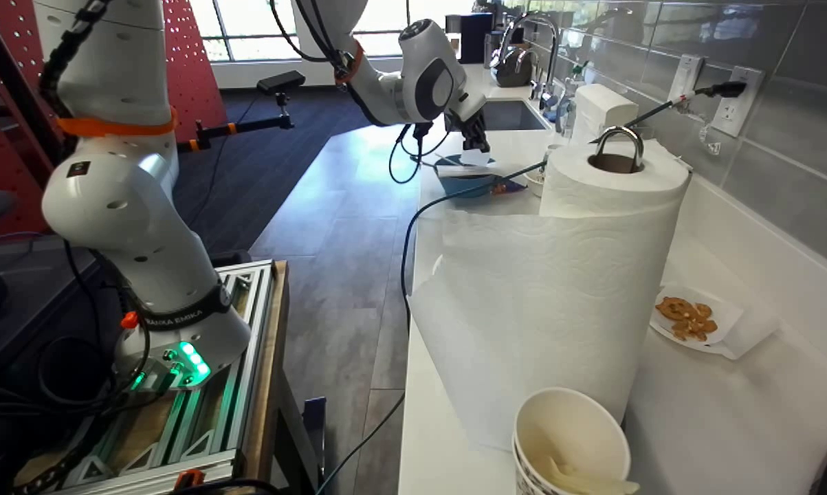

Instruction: Rip off a paper towel from the roll and put it onto the bowl

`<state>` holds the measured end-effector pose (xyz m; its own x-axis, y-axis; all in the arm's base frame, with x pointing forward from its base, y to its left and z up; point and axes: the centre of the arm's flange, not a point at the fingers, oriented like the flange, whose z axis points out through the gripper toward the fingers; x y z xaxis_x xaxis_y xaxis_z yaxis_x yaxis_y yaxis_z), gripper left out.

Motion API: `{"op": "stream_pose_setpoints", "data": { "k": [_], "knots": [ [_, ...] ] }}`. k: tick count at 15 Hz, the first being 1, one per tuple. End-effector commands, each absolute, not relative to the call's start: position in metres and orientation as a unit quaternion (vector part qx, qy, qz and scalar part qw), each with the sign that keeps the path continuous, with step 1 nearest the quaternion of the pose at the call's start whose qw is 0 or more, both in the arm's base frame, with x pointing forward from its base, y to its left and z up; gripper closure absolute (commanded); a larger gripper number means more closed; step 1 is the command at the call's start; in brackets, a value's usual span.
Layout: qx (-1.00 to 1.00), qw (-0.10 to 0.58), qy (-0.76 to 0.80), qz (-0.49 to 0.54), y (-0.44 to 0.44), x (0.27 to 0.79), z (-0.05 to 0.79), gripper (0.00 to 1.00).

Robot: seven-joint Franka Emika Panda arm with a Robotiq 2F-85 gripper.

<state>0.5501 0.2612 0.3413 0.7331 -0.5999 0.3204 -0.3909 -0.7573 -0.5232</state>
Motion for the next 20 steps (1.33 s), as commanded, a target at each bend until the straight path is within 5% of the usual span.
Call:
{"op": "stream_pose_setpoints", "data": {
  "k": [1, 7, 11, 20],
  "knots": [
    [-0.919, 0.171, 0.282, -0.215, 0.261, 0.539, 0.334, 0.73],
    [-0.934, 0.135, 0.248, -0.218, 0.302, 0.530, 0.398, 0.31],
    [-0.945, 0.050, 0.190, -0.263, 0.313, 0.520, 0.465, 0.01],
    [-0.987, -0.087, 0.045, -0.130, 0.286, 0.454, 0.569, 0.00]
  ]
}}
